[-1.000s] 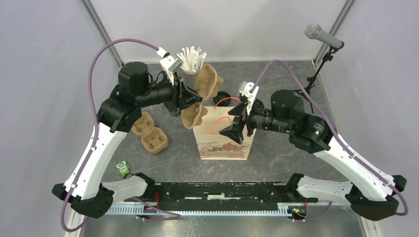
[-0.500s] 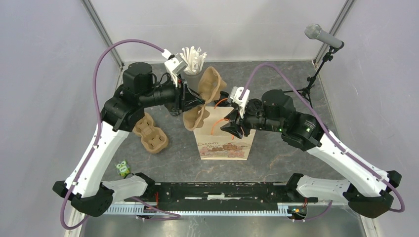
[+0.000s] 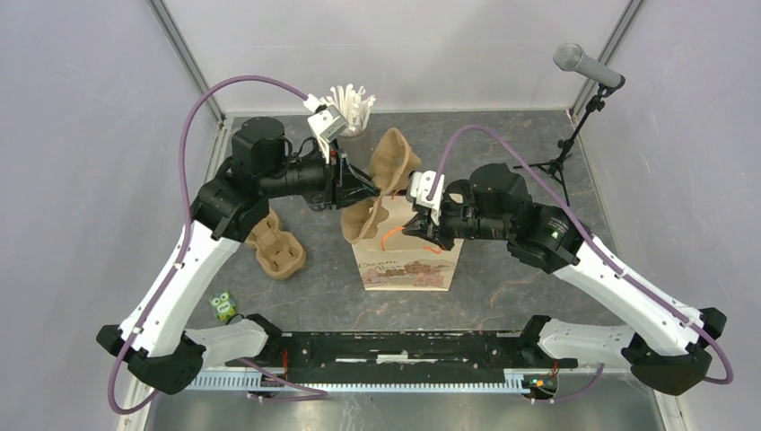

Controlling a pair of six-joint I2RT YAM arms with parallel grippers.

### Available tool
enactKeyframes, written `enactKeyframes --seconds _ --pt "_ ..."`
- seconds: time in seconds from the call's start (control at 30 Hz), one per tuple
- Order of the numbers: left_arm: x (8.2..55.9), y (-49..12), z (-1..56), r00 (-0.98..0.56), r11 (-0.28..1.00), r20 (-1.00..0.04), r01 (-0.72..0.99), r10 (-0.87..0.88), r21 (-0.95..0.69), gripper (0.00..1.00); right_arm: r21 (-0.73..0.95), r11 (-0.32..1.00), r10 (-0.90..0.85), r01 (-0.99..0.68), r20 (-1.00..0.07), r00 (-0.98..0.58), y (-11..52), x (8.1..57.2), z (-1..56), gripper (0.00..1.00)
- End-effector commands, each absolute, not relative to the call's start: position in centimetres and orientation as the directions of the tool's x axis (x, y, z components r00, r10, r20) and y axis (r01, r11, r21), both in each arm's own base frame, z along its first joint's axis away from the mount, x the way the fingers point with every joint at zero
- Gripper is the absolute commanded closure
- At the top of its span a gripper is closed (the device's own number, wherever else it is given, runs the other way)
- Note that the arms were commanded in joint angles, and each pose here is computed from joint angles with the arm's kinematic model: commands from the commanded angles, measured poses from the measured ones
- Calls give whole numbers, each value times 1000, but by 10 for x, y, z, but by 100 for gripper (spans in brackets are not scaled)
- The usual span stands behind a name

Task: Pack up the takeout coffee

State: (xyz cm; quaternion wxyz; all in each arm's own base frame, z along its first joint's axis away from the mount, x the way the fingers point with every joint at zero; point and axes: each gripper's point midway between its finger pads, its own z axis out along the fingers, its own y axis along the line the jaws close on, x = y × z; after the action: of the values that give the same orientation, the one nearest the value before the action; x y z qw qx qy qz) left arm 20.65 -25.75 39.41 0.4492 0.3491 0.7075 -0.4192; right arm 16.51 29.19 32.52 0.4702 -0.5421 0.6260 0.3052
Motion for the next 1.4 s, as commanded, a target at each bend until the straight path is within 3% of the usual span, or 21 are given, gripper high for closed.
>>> enactKeyframes --seconds 0.0,0.43,0.73,1.0,1.37 --pt "197 -271 415 -337 317 -941 895 18 -314 67 -230 156 -324 -961 -931 170 290 156 351 100" --pt "192 -285 420 -321 242 -946 915 -48 -323 67 -403 -43 -238 -914 -885 401 285 124 349 100" --pt "181 -287 402 -371 224 -928 904 -13 -365 68 -423 -38 -235 -906 -877 419 284 126 344 100" --pt "188 -287 371 -380 281 -924 892 38 -355 69 -434 -43 -233 -900 -871 432 281 124 341 100" --pt "183 -285 335 -325 345 -929 904 174 -252 70 -433 -48 -237 -900 -870 432 280 122 336 100"
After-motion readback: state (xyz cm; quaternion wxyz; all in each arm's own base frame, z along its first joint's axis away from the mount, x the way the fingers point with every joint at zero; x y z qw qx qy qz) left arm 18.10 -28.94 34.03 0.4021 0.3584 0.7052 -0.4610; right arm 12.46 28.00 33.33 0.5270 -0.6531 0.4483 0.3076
